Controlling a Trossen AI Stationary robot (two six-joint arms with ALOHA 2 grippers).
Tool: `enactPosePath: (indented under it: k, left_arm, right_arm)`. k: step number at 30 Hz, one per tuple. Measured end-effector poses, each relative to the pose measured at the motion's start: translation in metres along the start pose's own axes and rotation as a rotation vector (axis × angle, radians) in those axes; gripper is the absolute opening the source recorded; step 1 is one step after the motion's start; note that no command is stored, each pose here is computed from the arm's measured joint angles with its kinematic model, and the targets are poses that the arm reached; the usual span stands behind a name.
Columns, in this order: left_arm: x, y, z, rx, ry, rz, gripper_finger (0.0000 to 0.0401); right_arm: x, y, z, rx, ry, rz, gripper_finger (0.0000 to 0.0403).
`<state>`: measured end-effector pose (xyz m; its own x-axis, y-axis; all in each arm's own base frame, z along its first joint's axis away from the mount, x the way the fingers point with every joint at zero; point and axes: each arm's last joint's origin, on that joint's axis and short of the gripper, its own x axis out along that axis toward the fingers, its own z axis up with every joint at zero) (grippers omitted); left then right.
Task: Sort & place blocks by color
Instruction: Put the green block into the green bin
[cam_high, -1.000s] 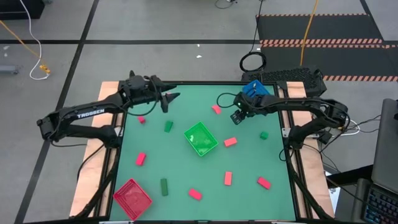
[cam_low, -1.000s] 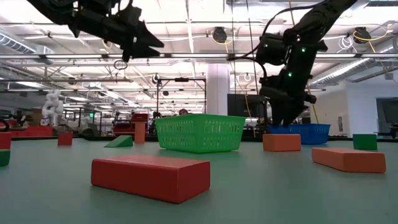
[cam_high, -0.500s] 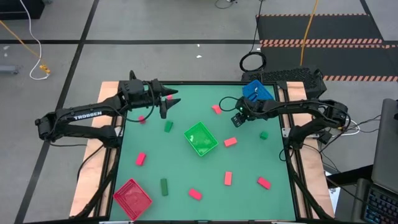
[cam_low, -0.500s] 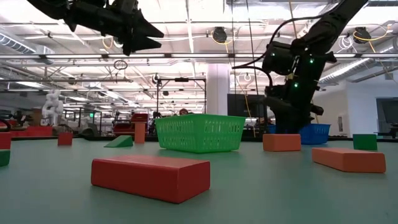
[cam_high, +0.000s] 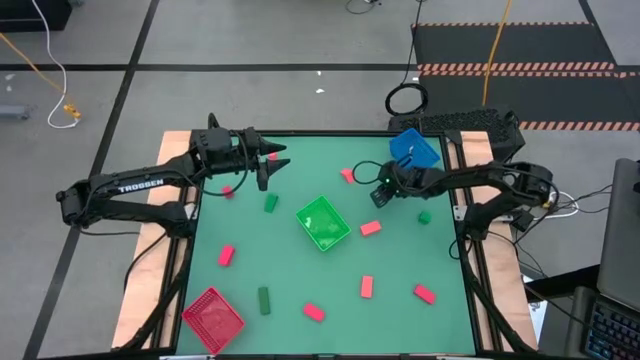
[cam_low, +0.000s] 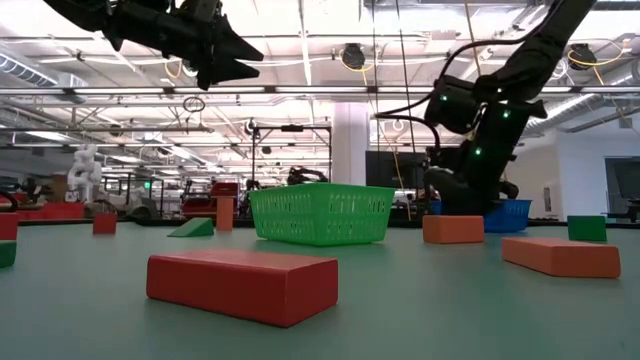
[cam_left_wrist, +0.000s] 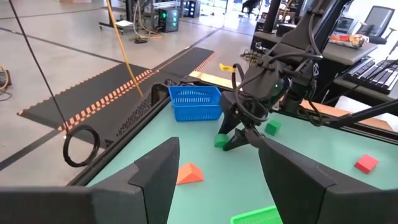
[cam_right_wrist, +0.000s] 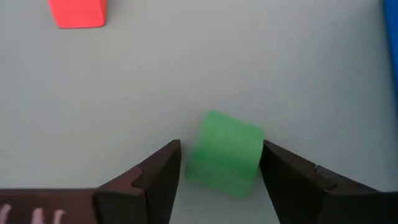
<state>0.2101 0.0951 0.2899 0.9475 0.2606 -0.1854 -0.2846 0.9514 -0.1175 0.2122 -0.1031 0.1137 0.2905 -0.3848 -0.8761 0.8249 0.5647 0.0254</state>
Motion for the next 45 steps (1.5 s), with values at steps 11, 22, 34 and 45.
enactPosePath:
  k: [11,22,34,45]
  left_arm:
    - [0.0,0.0,-0.002,0.0,0.02,0.002,0.0225]
    - [0.0,0.001,-0.004,-0.003,0.043,0.015,0.0225]
    - [0.0,0.001,-0.005,-0.02,0.045,0.034,0.0225]
    - [0.0,0.001,-0.008,-0.06,0.08,0.036,0.0225]
  right_arm:
    - [-0.021,0.009,0.004,-0.13,-0.107,0.047,0.0125]
    - [-0.077,0.051,0.022,-0.21,-0.506,0.443,0.0132]
    - [-0.084,0.108,-0.001,-0.316,-0.611,0.734,0.0127]
    - [-0.051,0.149,-0.01,-0.447,-0.535,0.702,0.0128]
